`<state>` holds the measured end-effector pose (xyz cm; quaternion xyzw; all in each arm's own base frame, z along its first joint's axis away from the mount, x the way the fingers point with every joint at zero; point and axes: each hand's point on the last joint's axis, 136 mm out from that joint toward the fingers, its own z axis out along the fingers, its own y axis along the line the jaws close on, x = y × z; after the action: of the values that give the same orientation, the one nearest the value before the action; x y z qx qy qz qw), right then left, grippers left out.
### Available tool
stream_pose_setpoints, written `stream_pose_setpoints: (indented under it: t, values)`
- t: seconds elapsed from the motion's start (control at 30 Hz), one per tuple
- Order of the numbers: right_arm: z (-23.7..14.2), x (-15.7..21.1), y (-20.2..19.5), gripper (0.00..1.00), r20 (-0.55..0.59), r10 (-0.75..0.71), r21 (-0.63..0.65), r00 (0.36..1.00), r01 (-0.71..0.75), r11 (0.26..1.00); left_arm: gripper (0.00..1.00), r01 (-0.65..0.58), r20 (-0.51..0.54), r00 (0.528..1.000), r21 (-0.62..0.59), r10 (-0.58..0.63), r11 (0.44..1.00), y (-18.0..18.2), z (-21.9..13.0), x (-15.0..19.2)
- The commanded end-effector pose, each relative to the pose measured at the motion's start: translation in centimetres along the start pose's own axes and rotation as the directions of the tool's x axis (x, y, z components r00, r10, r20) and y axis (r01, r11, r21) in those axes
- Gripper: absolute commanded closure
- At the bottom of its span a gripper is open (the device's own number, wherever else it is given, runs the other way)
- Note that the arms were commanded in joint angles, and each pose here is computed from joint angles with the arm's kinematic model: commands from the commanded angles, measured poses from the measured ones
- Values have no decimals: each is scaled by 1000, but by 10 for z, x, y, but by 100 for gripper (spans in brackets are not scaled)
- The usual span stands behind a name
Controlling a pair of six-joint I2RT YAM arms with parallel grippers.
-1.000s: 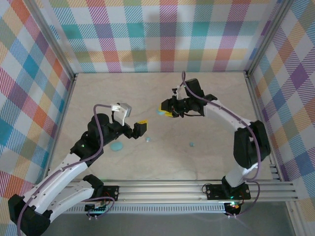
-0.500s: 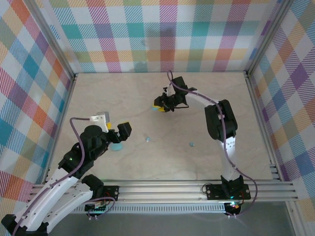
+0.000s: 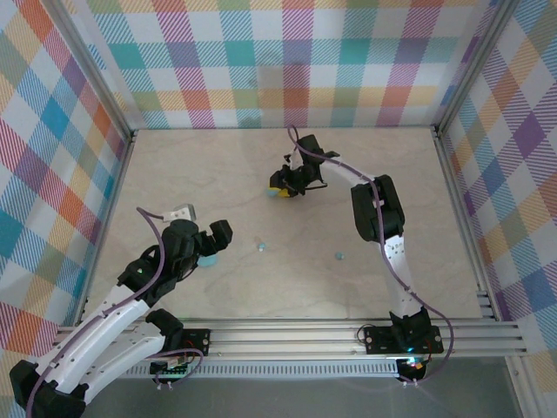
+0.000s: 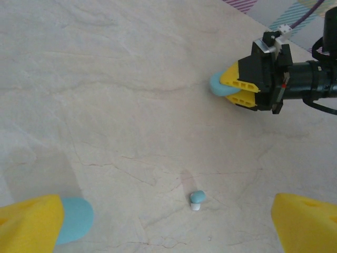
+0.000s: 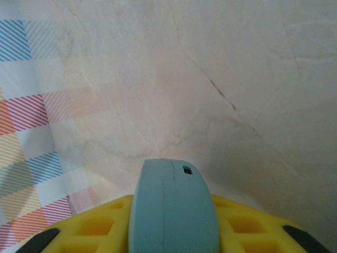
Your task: Insert the wireless bluetooth earbuds into the charging case
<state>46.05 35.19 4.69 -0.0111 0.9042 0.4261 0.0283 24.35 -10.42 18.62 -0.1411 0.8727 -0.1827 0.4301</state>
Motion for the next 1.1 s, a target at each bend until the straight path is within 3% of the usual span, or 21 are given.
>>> stream_pose_setpoints:
  t: [0.0, 0.23, 0.5, 0.8, 1.07]
  values:
    - [2, 5, -16, 58, -28, -3, 40, 1000, 4, 999, 0, 18, 0, 1000, -39, -19, 999, 8, 0, 2]
    - [-13, 7, -25, 48, -15, -1, 88, 1000, 3, 996, 0, -3, -12, 1000, -55, 2, 998, 10, -3, 1]
    - [-51, 12, -24, 45, 37, -46, 137, 998, 40, 990, 0, 8, -1, 1000, -149, -8, 989, 26, -14, -4]
    - [-76, 41, -18, 44, 44, -94, 157, 995, 86, 984, 0, -103, -194, 980, -272, 51, 957, 38, -2, 21]
    - [-91, 66, -8, 44, 83, -169, 244, 982, 144, 959, 0, -211, -401, 915, -398, 38, 893, 51, 21, 47]
